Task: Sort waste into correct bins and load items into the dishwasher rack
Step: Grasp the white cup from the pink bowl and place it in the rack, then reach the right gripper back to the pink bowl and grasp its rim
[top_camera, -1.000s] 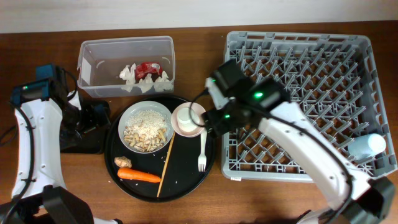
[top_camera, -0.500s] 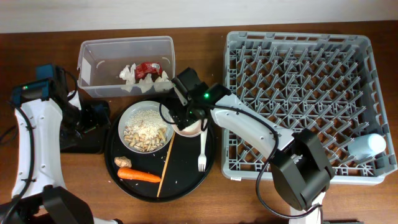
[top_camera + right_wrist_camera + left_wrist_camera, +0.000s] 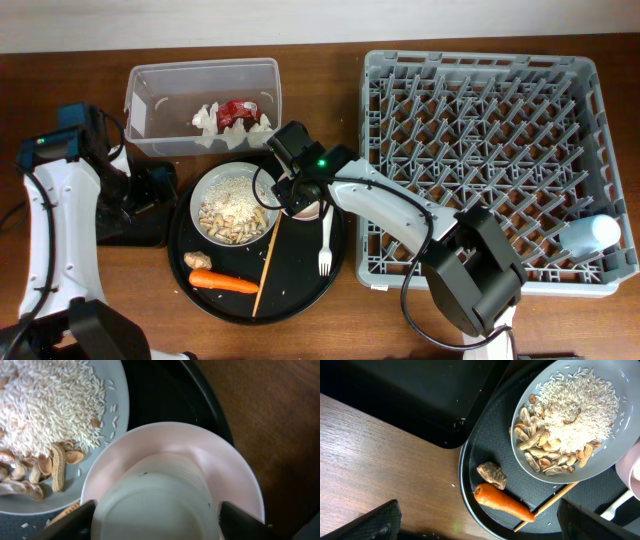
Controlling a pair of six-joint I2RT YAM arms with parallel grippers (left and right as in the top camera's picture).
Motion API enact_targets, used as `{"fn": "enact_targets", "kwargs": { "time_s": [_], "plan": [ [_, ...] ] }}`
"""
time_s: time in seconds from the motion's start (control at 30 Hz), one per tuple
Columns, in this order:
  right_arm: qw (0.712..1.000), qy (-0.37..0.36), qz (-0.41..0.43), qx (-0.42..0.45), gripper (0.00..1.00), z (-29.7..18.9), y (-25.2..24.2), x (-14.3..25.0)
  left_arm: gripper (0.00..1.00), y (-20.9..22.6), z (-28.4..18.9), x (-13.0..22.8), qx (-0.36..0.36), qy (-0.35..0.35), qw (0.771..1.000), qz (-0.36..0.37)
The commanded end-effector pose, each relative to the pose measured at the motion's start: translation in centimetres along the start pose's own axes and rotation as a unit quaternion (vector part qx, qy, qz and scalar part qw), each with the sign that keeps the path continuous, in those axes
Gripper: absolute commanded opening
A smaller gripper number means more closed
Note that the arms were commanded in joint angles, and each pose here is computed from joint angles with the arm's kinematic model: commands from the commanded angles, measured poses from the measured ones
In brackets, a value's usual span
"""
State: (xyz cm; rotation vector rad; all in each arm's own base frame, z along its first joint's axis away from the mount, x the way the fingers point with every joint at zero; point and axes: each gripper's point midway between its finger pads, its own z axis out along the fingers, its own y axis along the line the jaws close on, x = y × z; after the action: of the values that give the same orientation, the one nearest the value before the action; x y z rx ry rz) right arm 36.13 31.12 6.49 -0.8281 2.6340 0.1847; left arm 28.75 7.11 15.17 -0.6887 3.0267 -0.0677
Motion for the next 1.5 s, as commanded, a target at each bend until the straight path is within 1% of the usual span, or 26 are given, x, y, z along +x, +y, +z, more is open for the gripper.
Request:
{"fn": "enact_targets", "kwargs": {
  "time_s": [0.0, 0.03, 0.13, 0.23, 0.3, 0.37, 0.43, 0.47, 0.53, 0.57, 0.6, 0.63, 0.67, 0.7, 0.8, 0.87, 0.9, 0.97, 1.03, 1.1, 1.2, 1.3, 1.33, 1.4, 1.47],
  "plan": [
    [1.0, 0.006, 0.0, 0.01, 0.68, 0.4, -0.1, 0.4, 0.99, 0.0, 0.0, -0.1, 0.002, 0.0, 1.0, -0.005],
    [1.0, 0.006, 0.0, 0.009, 0.63, 0.2, -0.1, 0.4, 0.99, 0.1, 0.0, -0.1, 0.002, 0.0, 1.0, -0.005],
    [1.0, -0.004, 0.012, 0.009, 0.55, -1.2, -0.1, 0.0, 0.99, 0.1, 0.0, -0.1, 0.002, 0.0, 1.0, -0.005],
    [1.0, -0.007, 0.012, 0.014, 0.54, -3.7, -0.4, -0.5, 0.99, 0.1, 0.0, -0.1, 0.002, 0.0, 1.0, -0.005],
    [0.999, -0.04, 0.016, 0.015, 0.54, -7.6, -0.6, -2.2, 0.99, 0.1, 0.0, -0.1, 0.002, 0.0, 1.0, -0.005],
    [0.993, -0.103, 0.048, 0.027, 0.56, -13.4, -2.0, -4.4, 0.99, 0.1, 0.0, -0.1, 0.002, 0.0, 1.0, -0.005],
    [0.984, -0.154, 0.083, 0.042, 0.56, -18.8, -4.3, -5.1, 0.99, 0.1, 0.0, -0.1, 0.002, 0.0, 1.0, -0.005],
    [0.979, -0.168, 0.102, 0.054, 0.56, -20.7, -5.7, -4.8, 0.99, 0.1, 0.0, -0.1, 0.002, 0.0, 1.0, -0.005],
    [0.967, -0.177, 0.155, 0.095, 0.56, -25.0, -10.5, -2.3, 0.99, 0.1, 0.0, -0.1, 0.002, 0.0, 1.0, -0.005],
    [0.959, -0.168, 0.193, 0.121, 0.56, -26.8, -13.9, 0.0, 0.99, 0.1, 0.0, -0.1, 0.002, 0.0, 1.0, -0.006],
    [0.945, -0.147, 0.249, 0.156, 0.55, -28.3, -18.1, 3.3, 0.99, 0.1, 0.0, -0.1, 0.002, 0.0, 1.0, -0.005],
    [0.932, -0.128, 0.289, 0.179, 0.55, -28.9, -20.9, 5.6, 0.99, 0.1, 0.0, -0.1, 0.002, 0.0, 1.0, -0.005],
    [0.92, -0.11, 0.32, 0.195, 0.56, -29.2, -23.0, 7.6, 0.99, 0.1, 0.0, -0.1, 0.002, 0.0, 1.0, -0.005],
    [0.898, -0.082, 0.373, 0.22, 0.55, -29.5, -26.2, 10.9, 0.99, 0.1, 0.0, -0.1, 0.002, 0.0, 1.0, -0.005],
    [0.838, -0.034, 0.479, 0.258, 0.55, -29.0, -31.6, 18.5, 0.99, 0.1, 0.0, -0.1, 0.002, 0.0, 1.0, -0.005],
    [0.815, -0.028, 0.518, 0.259, 0.55, -27.8, -33.7, 21.6, 0.99, 0.1, 0.0, -0.1, 0.002, 0.0, 1.0, -0.005],
    [0.8, -0.03, 0.541, 0.257, 0.55, -26.7, -34.9, 23.4, 0.99, 0.1, 0.0, -0.1, 0.002, 0.0, 1.0, -0.005],
    [0.779, -0.032, 0.572, 0.254, 0.55, -24.5, -36.7, 26.0, 0.99, 0.1, 0.0, -0.1, 0.002, 0.0, 1.0, -0.005],
    [0.777, -0.04, 0.582, 0.236, 0.55, -22.8, -37.5, 26.6, 0.99, 0.1, 0.0, -0.1, 0.002, 0.0, 1.0, -0.005],
    [0.778, -0.03, 0.584, 0.232, 0.55, -21.7, -38.0, 26.8, 0.99, 0.1, 0.0, -0.1, 0.002, 0.0, 1.0, -0.005],
    [0.777, 0.009, 0.592, 0.214, 0.55, -18.9, -38.2, 27.9, 0.99, 0.1, 0.0, -0.1, 0.002, 0.0, 1.0, -0.005],
    [0.776, 0.025, 0.595, 0.208, 0.56, -17.8, -38.2, 28.4, 0.99, 0.1, 0.0, -0.1, 0.002, 0.0, 1.0, -0.005],
    [0.776, 0.027, 0.596, 0.207, 0.74, -17.8, -38.1, 28.4, 0.99, 0.1, 0.0, -0.1, 0.002, 0.0, 1.0, -0.005],
    [0.779, 0.019, 0.596, 0.193, 0.92, -17.6, -37.9, 27.9, 0.99, 0.1, 0.0, -0.1, 0.002, 0.0, 1.0, -0.005],
    [0.784, 0.0, 0.595, 0.177, 0.93, -18.0, -37.5, 26.9, 0.99, 0.1, 0.0, -0.1, 0.002, 0.0, 1.0, -0.005]
  ]
}}
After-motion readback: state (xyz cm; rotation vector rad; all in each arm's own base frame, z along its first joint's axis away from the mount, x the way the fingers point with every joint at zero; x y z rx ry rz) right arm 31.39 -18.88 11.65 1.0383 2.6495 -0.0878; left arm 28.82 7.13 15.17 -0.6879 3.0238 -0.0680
